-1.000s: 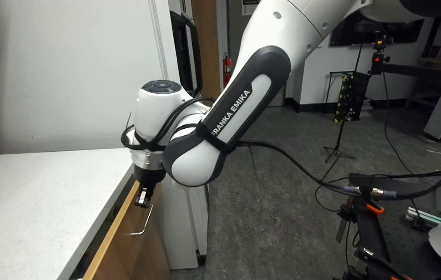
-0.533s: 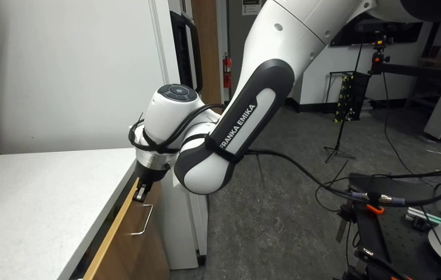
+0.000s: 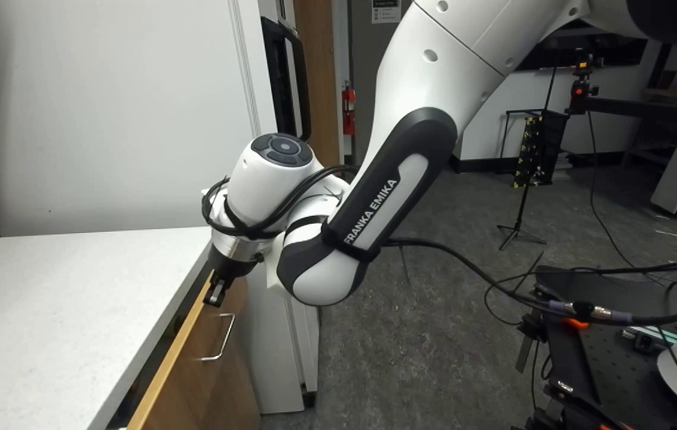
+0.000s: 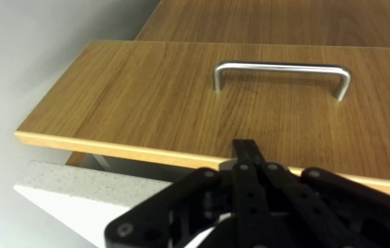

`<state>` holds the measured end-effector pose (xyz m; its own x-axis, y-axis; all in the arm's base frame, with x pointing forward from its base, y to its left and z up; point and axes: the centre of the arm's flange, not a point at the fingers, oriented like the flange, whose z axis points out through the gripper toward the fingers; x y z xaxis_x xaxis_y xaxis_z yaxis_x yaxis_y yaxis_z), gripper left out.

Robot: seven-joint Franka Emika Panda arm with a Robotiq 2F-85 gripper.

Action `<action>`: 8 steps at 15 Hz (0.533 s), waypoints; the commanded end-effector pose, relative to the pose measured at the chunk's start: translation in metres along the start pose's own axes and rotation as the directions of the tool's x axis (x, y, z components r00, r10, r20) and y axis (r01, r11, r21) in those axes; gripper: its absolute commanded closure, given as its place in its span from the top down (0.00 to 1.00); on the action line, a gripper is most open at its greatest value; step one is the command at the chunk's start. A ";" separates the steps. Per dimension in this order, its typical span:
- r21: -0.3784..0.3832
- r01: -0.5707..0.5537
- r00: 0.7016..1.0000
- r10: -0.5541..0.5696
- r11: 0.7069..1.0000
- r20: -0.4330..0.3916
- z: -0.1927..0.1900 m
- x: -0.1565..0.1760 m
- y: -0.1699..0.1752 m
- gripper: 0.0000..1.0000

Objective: Close the drawer on the right

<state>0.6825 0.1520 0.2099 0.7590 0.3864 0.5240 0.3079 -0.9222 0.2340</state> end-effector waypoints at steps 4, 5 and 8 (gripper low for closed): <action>0.024 -0.019 0.999 0.019 1.000 0.040 -0.005 -0.009 -0.012 0.00; 0.051 -0.030 0.998 0.027 0.998 0.055 -0.005 -0.012 -0.017 0.00; 0.067 -0.047 0.998 0.044 0.997 0.041 -0.002 -0.014 -0.027 0.00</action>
<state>0.6669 0.1714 0.1943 0.7866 0.3655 0.4976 0.3162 -0.9307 0.1838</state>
